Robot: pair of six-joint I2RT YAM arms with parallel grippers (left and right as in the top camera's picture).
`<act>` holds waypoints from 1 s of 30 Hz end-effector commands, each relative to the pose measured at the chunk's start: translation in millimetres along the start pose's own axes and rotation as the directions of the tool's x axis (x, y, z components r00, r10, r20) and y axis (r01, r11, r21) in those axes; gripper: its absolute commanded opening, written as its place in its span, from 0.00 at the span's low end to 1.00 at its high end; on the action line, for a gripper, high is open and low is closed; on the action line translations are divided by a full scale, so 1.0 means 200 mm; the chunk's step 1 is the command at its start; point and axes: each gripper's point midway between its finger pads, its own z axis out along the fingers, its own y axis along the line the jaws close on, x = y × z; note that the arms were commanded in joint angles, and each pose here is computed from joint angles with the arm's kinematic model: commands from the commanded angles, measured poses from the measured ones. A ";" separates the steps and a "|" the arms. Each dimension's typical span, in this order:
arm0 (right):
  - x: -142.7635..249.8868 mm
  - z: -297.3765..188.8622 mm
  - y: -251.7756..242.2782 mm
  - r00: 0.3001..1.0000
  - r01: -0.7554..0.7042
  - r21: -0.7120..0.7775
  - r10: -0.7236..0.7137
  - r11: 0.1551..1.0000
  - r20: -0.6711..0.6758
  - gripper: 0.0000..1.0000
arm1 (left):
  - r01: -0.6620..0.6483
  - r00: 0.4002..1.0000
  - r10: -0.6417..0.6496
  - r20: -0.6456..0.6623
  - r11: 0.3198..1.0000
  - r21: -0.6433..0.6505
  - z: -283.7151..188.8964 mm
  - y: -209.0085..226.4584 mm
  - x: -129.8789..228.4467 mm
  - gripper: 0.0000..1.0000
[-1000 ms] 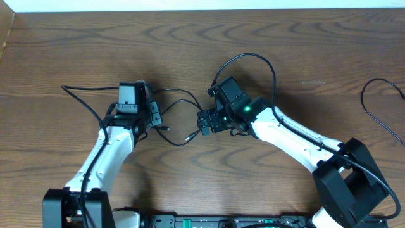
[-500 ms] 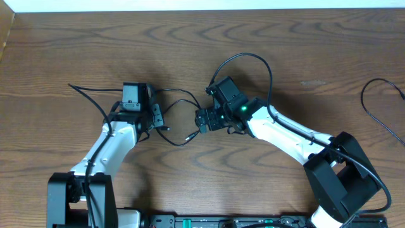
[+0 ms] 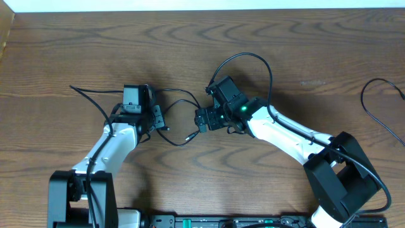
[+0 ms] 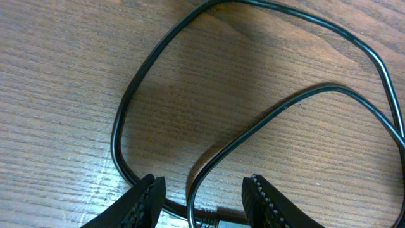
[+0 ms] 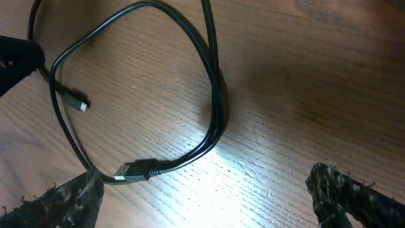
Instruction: Untangle cables
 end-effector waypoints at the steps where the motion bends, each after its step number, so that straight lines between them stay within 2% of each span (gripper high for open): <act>1: -0.01 0.00 -0.02 1.000 -0.013 0.009 0.013 1.000 0.006 0.99 | -0.008 0.999 0.008 -0.031 1.000 0.003 0.04 0.01 0.04 0.45; 6: -0.01 0.00 -0.02 1.000 -0.013 0.009 0.013 1.000 0.007 0.99 | -0.006 0.998 0.006 -0.063 1.000 0.001 0.08 0.02 0.07 0.45; 16: -0.01 0.00 -0.02 1.000 -0.014 0.009 0.014 1.000 0.008 0.99 | 0.009 0.993 0.005 -0.119 0.993 0.121 0.15 -0.08 0.13 0.45; 21: -0.02 0.00 -0.04 0.999 -0.043 0.034 0.042 0.998 0.021 0.99 | 0.017 0.991 0.011 -0.133 0.979 0.202 0.14 -0.15 0.13 0.41; 30: -0.01 0.00 -0.07 0.997 -0.074 0.066 0.073 0.995 0.022 0.99 | 0.019 0.990 0.011 -0.138 0.977 0.214 0.13 -0.16 0.14 0.40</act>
